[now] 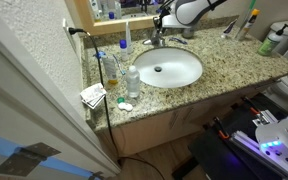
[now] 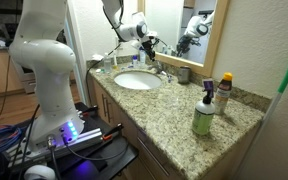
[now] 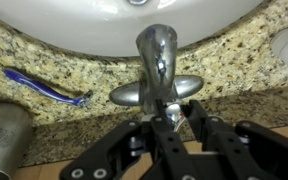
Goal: Push the faucet handle upwards
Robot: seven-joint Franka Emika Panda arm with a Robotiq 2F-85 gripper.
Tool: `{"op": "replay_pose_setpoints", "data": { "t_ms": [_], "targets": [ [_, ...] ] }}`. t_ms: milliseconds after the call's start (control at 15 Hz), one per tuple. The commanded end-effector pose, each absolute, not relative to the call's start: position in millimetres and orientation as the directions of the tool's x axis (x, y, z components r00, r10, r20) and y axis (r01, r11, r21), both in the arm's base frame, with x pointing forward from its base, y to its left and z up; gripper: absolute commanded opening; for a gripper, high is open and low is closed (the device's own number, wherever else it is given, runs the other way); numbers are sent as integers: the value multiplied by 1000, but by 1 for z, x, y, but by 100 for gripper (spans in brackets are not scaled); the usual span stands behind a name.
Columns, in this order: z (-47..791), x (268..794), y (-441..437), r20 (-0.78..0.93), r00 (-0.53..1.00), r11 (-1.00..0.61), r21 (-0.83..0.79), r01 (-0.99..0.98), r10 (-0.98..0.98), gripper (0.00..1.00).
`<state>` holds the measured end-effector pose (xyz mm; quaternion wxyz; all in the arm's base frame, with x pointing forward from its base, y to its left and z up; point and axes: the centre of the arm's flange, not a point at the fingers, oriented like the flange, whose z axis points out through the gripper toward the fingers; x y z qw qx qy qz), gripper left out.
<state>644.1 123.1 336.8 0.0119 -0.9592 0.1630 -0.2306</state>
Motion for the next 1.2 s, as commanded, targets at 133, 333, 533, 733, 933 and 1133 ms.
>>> {"op": "replay_pose_setpoints", "data": {
  "t_ms": [133,333,533,733,933,1133],
  "targets": [
    [374,631,108,487,743,-889,-249,-385,-459,7],
    [384,630,102,534,668,-855,-324,-405,-519,7],
    [395,631,93,563,589,-814,-400,-420,-580,7],
    [422,633,81,602,503,-784,-464,-413,-621,7],
    [442,623,71,552,586,-805,-412,-427,-593,61],
    [441,592,68,454,713,-844,-343,-414,-534,83]
  ]
}}
